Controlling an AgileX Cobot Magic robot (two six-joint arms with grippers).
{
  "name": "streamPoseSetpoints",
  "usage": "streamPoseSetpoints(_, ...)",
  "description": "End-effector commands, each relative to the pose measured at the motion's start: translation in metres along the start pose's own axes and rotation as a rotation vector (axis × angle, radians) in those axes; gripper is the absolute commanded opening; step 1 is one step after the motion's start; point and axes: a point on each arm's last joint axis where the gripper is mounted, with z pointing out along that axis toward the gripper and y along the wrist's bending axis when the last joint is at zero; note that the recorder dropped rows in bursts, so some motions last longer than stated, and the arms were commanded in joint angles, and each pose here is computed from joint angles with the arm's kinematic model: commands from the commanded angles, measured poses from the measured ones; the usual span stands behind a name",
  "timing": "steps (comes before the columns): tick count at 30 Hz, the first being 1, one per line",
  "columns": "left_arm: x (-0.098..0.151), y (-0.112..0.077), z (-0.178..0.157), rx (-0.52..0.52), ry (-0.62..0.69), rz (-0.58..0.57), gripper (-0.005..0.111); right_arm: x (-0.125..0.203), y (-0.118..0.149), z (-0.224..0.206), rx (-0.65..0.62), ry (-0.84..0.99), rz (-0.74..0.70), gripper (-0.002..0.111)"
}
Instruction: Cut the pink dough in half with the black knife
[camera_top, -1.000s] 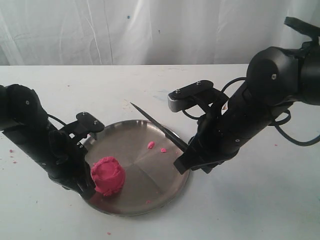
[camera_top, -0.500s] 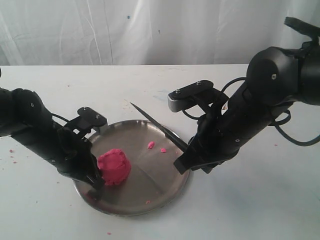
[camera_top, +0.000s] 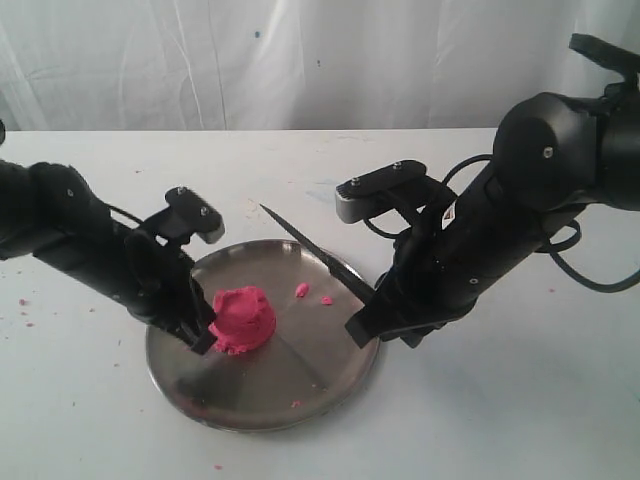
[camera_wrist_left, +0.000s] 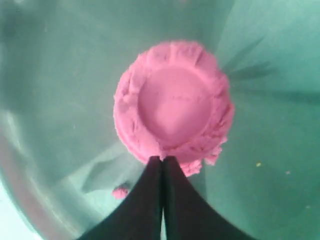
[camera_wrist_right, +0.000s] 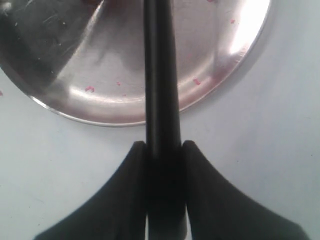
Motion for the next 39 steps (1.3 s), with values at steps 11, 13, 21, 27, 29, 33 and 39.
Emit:
streamPoseSetpoints(11,-0.031,-0.010,-0.071,-0.036,-0.130,-0.130,0.000,-0.001,0.023,0.015,-0.137,0.152,-0.122,0.000)
streamPoseSetpoints(13,-0.032,-0.010,-0.069,-0.030,-0.135,-0.145,0.000,-0.009,0.029,0.017,-0.137,0.144,-0.154,0.000)
streamPoseSetpoints(21,-0.032,-0.010,-0.069,-0.034,-0.140,-0.148,0.000,-0.031,0.025,0.039,-0.067,0.122,-0.178,0.000)
streamPoseSetpoints(27,-0.034,-0.009,-0.069,-0.036,-0.157,-0.162,0.000,-0.039,0.022,0.047,-0.044,0.044,-0.164,0.000)
streamPoseSetpoints(29,-0.035,-0.009,-0.070,-0.038,-0.177,-0.181,0.000,-0.039,0.023,0.048,-0.055,0.043,-0.152,0.000)
streamPoseSetpoints(33,-0.037,-0.008,-0.069,-0.043,-0.201,-0.203,0.000,-0.039,0.024,0.048,-0.065,0.039,-0.171,0.000)
streamPoseSetpoints(39,-0.038,-0.008,-0.069,-0.035,-0.205,-0.219,0.000,-0.035,0.025,0.048,-0.086,0.083,-0.253,0.000)
